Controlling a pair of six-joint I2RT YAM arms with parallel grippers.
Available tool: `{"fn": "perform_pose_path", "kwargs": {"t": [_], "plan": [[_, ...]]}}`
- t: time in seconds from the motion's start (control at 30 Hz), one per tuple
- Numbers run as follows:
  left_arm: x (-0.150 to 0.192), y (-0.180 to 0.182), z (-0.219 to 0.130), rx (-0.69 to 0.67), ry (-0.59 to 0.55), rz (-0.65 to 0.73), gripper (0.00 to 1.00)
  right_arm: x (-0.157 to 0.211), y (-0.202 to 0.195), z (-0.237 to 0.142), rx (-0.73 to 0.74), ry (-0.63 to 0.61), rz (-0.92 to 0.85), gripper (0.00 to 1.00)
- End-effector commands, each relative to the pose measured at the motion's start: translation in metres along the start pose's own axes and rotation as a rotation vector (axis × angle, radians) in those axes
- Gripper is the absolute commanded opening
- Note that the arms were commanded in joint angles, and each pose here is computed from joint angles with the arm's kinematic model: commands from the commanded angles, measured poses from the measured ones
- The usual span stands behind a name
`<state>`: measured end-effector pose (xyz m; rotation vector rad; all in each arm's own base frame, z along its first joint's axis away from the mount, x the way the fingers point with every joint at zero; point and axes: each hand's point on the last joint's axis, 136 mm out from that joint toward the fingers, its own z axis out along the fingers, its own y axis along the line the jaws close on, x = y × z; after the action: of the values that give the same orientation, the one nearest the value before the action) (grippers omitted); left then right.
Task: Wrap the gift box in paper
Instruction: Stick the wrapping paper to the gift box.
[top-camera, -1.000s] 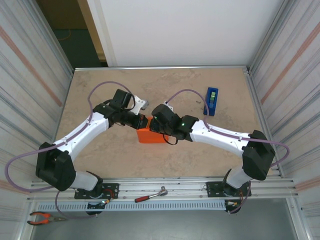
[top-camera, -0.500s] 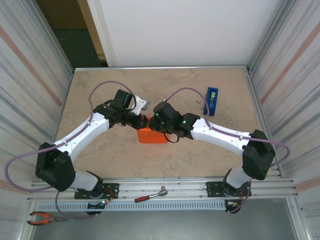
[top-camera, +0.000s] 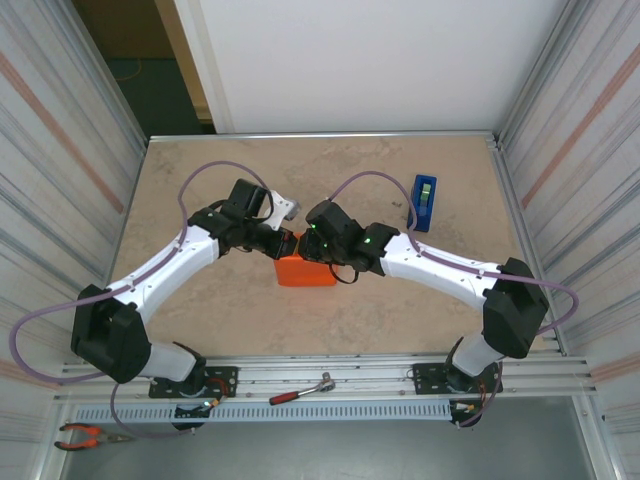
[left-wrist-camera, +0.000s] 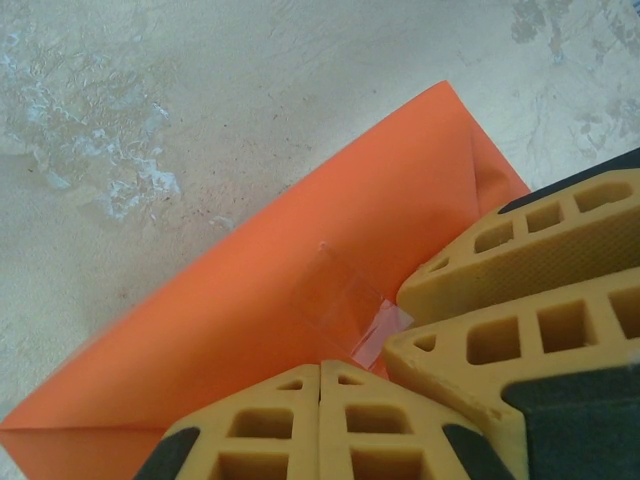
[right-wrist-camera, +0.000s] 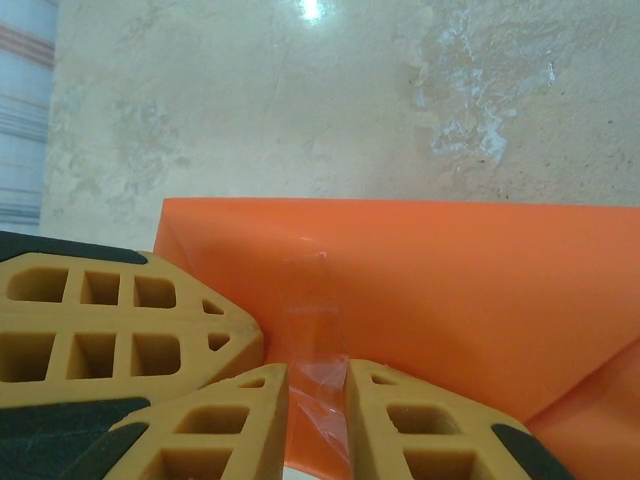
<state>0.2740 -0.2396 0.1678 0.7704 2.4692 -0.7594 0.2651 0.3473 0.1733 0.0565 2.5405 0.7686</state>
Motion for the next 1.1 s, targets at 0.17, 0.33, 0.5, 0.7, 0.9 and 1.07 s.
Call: {"fn": "perform_pose_path", "kwargs": {"t": [0.17,0.33,0.5,0.7,0.9,1.07], "plan": [[0.044,0.008,0.014,-0.031,0.154,-0.03,0.0,0.015,-0.017,0.004,0.075,0.069,-0.061,0.27],[0.044,0.007,0.013,-0.031,0.148,-0.027,0.0,0.006,-0.016,-0.011,0.066,0.03,-0.068,0.39],[0.043,0.005,0.012,-0.027,0.14,-0.023,0.0,-0.017,-0.01,-0.031,-0.003,-0.04,-0.05,0.4],[0.042,0.004,0.011,-0.024,0.135,-0.018,0.0,-0.038,-0.004,-0.025,-0.096,-0.051,0.027,0.11],[0.043,0.004,0.011,-0.026,0.135,-0.015,0.0,-0.038,0.012,-0.007,-0.145,-0.011,0.038,0.0],[0.043,0.004,0.01,-0.027,0.132,-0.015,0.0,-0.019,0.002,0.009,-0.128,0.045,0.059,0.0]]}}
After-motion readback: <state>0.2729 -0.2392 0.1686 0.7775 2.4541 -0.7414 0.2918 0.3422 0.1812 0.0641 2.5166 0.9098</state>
